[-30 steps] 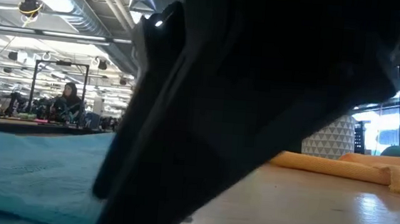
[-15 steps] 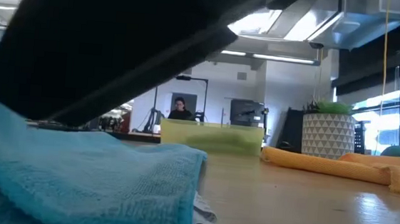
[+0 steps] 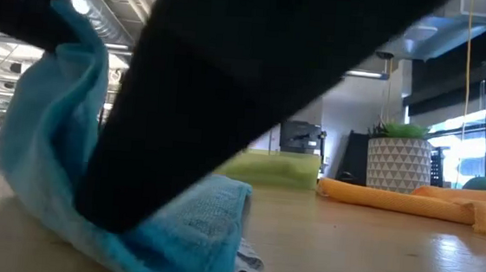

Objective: Fold microfiber towels
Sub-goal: Fold the left blue cloth

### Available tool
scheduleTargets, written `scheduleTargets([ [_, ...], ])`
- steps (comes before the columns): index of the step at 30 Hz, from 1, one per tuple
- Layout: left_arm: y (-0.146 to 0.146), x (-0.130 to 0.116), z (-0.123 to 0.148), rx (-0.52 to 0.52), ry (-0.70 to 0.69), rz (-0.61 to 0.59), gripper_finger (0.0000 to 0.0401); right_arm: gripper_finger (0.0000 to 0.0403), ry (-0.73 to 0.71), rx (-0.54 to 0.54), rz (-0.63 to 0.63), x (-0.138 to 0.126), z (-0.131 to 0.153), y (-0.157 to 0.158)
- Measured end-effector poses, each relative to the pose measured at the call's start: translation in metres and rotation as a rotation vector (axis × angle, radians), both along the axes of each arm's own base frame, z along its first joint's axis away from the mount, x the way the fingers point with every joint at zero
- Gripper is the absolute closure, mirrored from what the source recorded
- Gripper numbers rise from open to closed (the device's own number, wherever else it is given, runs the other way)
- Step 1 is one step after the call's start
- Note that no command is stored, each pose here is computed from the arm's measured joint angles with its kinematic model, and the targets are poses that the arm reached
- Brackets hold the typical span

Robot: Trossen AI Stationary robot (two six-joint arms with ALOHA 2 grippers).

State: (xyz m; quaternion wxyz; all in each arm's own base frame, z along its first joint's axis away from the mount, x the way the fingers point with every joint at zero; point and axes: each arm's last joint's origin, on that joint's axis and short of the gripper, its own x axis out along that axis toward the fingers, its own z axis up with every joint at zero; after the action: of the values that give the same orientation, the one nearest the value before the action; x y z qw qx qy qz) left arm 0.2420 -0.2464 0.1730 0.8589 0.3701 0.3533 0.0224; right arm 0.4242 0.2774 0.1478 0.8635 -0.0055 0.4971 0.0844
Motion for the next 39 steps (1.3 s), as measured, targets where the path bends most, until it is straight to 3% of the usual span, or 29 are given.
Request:
scheduleTargets([
  [9, 0.002, 0.002, 0.007, 0.012, -0.034, 0.057, 0.0401, 0.0145, -0.006, 0.029, -0.052, 0.001, 0.001, 0.0],
  [13, 0.004, 0.002, 0.006, 0.011, -0.03, 0.07, 0.0401, 0.0137, 0.002, -0.021, -0.077, -0.001, -0.001, -0.002],
  [18, 0.0, -0.008, 0.005, -0.008, -0.029, 0.094, 0.0401, 0.0207, 0.054, -0.096, -0.147, -0.007, -0.004, -0.009],
  [24, -0.009, -0.022, 0.004, -0.015, -0.025, 0.074, 0.0401, 0.0379, 0.147, -0.182, -0.133, -0.017, -0.003, -0.014],
  [32, -0.034, -0.045, 0.014, -0.161, -0.057, 0.06, 0.0401, 0.0396, 0.155, -0.265, -0.112, -0.018, 0.05, -0.014],
  [35, -0.038, -0.054, 0.015, -0.142, -0.1, 0.061, 0.0401, 0.0392, 0.104, -0.317, -0.059, -0.019, 0.07, -0.011],
  [39, -0.032, -0.059, 0.016, -0.076, -0.162, 0.1, 0.04, 0.039, 0.094, -0.465, 0.0, -0.019, 0.076, -0.02],
])
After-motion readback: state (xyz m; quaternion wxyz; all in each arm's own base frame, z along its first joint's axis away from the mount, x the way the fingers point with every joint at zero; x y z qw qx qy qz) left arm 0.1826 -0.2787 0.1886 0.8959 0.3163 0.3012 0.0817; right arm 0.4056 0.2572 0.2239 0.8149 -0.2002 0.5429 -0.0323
